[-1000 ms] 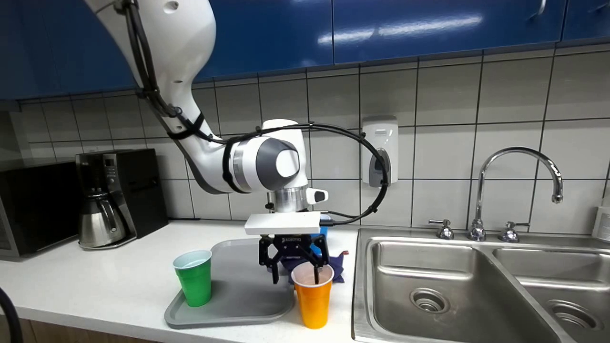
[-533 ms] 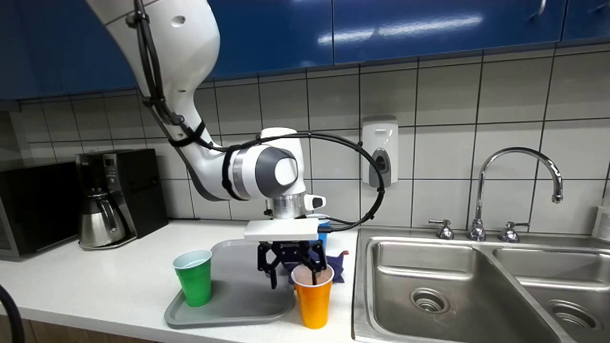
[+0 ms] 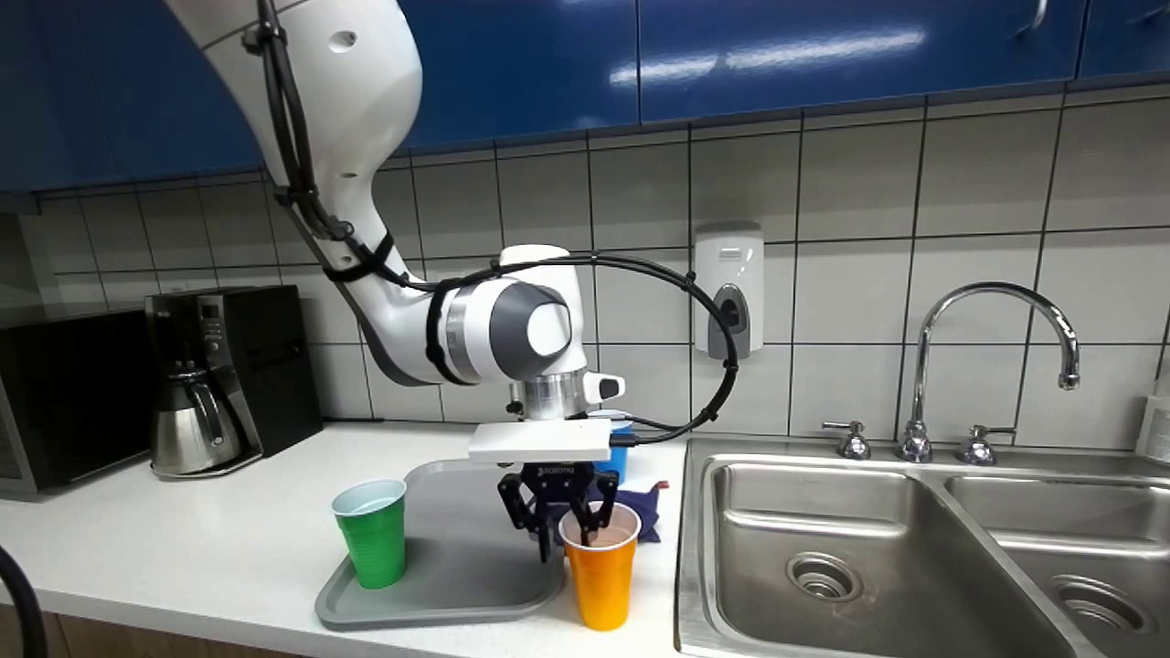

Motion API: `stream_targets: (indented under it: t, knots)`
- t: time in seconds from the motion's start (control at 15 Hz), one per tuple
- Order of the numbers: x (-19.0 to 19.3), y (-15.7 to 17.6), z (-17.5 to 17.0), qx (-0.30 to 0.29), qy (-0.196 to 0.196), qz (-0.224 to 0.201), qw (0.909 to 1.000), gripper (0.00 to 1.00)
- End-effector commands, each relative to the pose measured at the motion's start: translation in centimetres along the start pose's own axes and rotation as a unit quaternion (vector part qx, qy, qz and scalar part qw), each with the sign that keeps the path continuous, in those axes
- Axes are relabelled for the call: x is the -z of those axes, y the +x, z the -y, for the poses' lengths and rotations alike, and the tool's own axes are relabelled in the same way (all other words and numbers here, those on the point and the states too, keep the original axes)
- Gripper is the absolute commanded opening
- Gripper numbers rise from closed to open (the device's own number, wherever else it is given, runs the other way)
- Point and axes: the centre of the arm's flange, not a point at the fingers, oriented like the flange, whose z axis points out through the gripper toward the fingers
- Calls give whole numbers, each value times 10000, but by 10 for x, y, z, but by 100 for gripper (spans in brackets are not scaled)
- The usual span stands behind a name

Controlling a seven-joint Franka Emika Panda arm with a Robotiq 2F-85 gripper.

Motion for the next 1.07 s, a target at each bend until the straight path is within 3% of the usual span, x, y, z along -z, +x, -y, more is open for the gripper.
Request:
stream_targets:
  t: [0.0, 0.2, 1.0]
  knots:
    - [4, -1, -2, 77, 5, -118, 9999, 19]
    - [5, 1, -3, 63, -15, -138, 9999, 0]
    - [22, -3, -4, 36, -274, -315, 9991, 1]
